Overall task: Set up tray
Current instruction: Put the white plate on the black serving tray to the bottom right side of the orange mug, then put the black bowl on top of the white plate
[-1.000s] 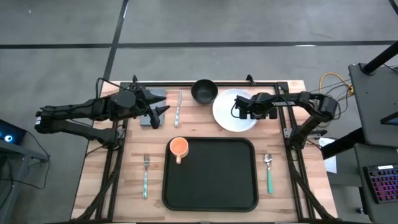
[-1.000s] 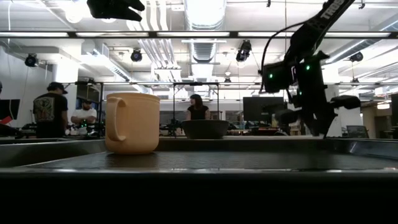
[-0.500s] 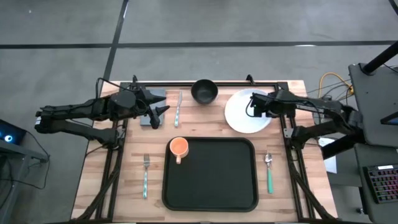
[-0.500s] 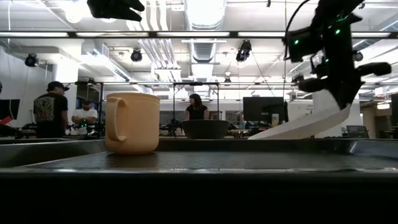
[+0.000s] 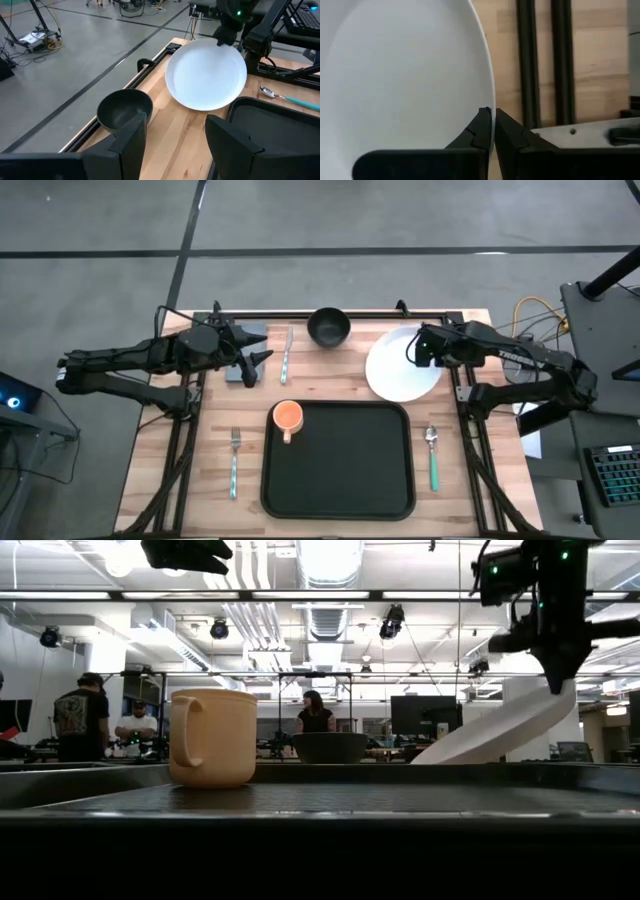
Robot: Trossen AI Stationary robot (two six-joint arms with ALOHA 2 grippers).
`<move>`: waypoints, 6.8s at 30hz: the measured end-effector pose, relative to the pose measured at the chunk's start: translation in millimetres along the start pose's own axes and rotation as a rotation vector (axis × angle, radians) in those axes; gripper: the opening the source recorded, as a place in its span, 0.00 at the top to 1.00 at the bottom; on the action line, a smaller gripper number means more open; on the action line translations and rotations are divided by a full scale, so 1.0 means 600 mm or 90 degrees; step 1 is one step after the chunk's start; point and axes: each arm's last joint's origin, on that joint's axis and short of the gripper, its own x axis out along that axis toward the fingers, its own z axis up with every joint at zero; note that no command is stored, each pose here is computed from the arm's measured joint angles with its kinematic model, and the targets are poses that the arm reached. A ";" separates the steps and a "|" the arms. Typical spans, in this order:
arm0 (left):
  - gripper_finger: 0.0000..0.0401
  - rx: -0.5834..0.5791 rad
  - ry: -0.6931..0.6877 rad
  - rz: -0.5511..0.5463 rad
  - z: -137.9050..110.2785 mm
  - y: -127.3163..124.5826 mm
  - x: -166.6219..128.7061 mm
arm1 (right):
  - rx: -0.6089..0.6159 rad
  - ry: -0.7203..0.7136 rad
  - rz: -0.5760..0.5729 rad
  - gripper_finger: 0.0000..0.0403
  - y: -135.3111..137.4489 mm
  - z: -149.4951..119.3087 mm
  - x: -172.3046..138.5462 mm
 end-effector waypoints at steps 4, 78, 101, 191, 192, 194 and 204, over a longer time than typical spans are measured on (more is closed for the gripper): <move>0.54 0.000 0.000 0.000 0.000 0.000 0.000 | -0.047 -0.005 0.043 0.98 0.000 0.015 -0.042; 0.54 -0.002 0.000 0.000 -0.001 0.000 0.000 | -0.325 0.115 0.451 0.98 0.198 -0.324 0.017; 0.54 -0.010 0.000 0.000 -0.001 0.000 0.000 | -0.337 0.109 0.413 0.98 0.216 -0.313 0.048; 0.54 0.370 0.448 -0.168 0.044 0.112 0.401 | -0.361 -0.208 0.658 0.77 0.092 -0.110 -0.313; 0.54 0.368 0.461 -0.173 0.035 0.112 0.410 | -0.355 -0.210 0.668 0.77 0.093 -0.110 -0.315; 0.54 0.367 0.481 -0.179 0.020 0.113 0.424 | -0.345 -0.215 0.686 0.78 0.096 -0.109 -0.319; 0.54 0.378 0.427 -0.186 0.009 0.109 0.462 | -0.386 -0.221 0.710 0.82 0.097 -0.110 -0.325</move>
